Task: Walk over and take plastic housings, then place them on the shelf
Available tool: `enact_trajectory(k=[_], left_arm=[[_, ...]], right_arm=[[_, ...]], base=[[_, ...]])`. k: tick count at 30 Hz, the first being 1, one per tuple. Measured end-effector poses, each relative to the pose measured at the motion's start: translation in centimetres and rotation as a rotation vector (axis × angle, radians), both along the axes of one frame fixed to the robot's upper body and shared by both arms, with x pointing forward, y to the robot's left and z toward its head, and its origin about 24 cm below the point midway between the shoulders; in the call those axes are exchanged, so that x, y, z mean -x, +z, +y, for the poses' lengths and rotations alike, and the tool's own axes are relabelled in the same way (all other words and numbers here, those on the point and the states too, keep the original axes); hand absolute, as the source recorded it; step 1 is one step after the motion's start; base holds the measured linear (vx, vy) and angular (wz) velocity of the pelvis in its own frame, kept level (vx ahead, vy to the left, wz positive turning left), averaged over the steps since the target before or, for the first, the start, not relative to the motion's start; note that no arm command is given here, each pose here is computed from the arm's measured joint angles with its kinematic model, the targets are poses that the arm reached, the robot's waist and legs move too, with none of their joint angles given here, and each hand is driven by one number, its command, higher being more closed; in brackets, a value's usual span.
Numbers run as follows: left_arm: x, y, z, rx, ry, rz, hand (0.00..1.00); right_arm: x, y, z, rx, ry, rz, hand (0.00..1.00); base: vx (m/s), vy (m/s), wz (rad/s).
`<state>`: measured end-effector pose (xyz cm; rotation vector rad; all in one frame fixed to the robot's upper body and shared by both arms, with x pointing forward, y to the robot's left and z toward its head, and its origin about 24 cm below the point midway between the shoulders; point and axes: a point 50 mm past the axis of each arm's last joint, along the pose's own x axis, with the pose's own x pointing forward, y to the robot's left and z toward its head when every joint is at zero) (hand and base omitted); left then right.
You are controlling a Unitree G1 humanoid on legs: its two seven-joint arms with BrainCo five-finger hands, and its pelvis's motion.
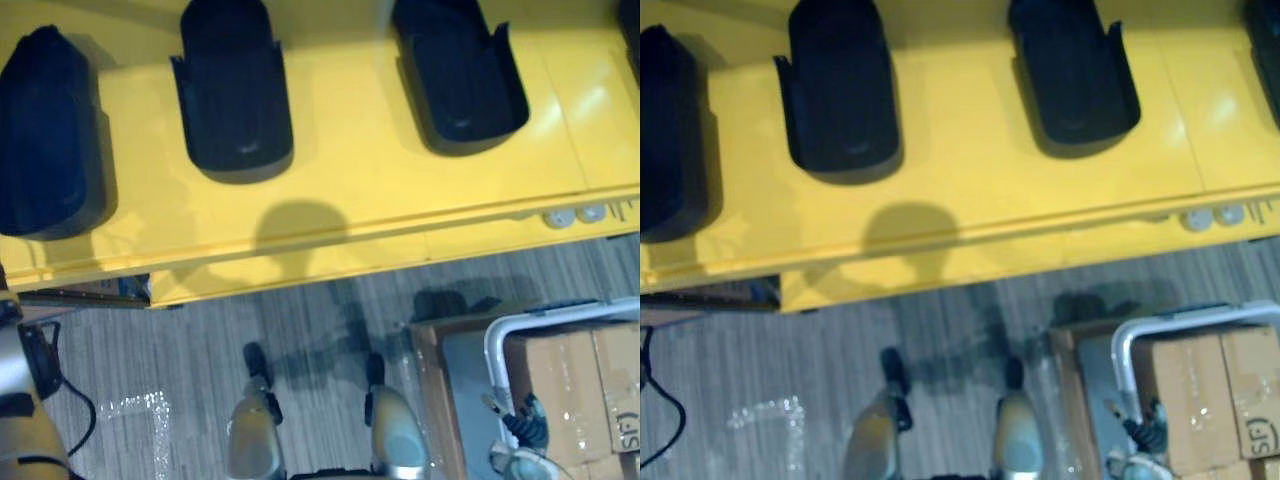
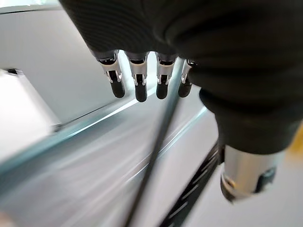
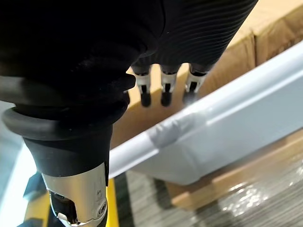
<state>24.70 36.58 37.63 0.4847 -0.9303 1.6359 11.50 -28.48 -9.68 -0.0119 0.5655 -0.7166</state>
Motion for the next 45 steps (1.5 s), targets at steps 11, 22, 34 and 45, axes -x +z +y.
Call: enact_trajectory(k=[11, 22, 34, 45], left_arm=[[4.6, -18.5, -7.0, -0.016, -0.597, 0.241, 1.0], [7.5, -27.1, -10.4, 0.195, -1.163, 0.5, 1.0], [5.6, -32.8, -8.1, 0.476, -1.317, 0.703, 1.0], [1.2, -30.7, -5.8, 0.448, -1.343, 0.641, 1.0]], right_arm=[[2.1, -2.8, 4.8, -0.104, -0.021, 0.115, 0.0], [2.9, -4.2, 5.5, -0.086, -0.045, 0.254, 0.0], [3.9, -4.7, 5.6, -0.11, -0.038, 0.289, 0.0], [3.7, -4.5, 4.7, -0.101, -0.013, 0.28, 0.0]], base=[[0.08, -0.029, 0.37], [-0.06, -0.004, 0.28], [0.02, -0.011, -0.02], [0.05, -0.02, -0.17]])
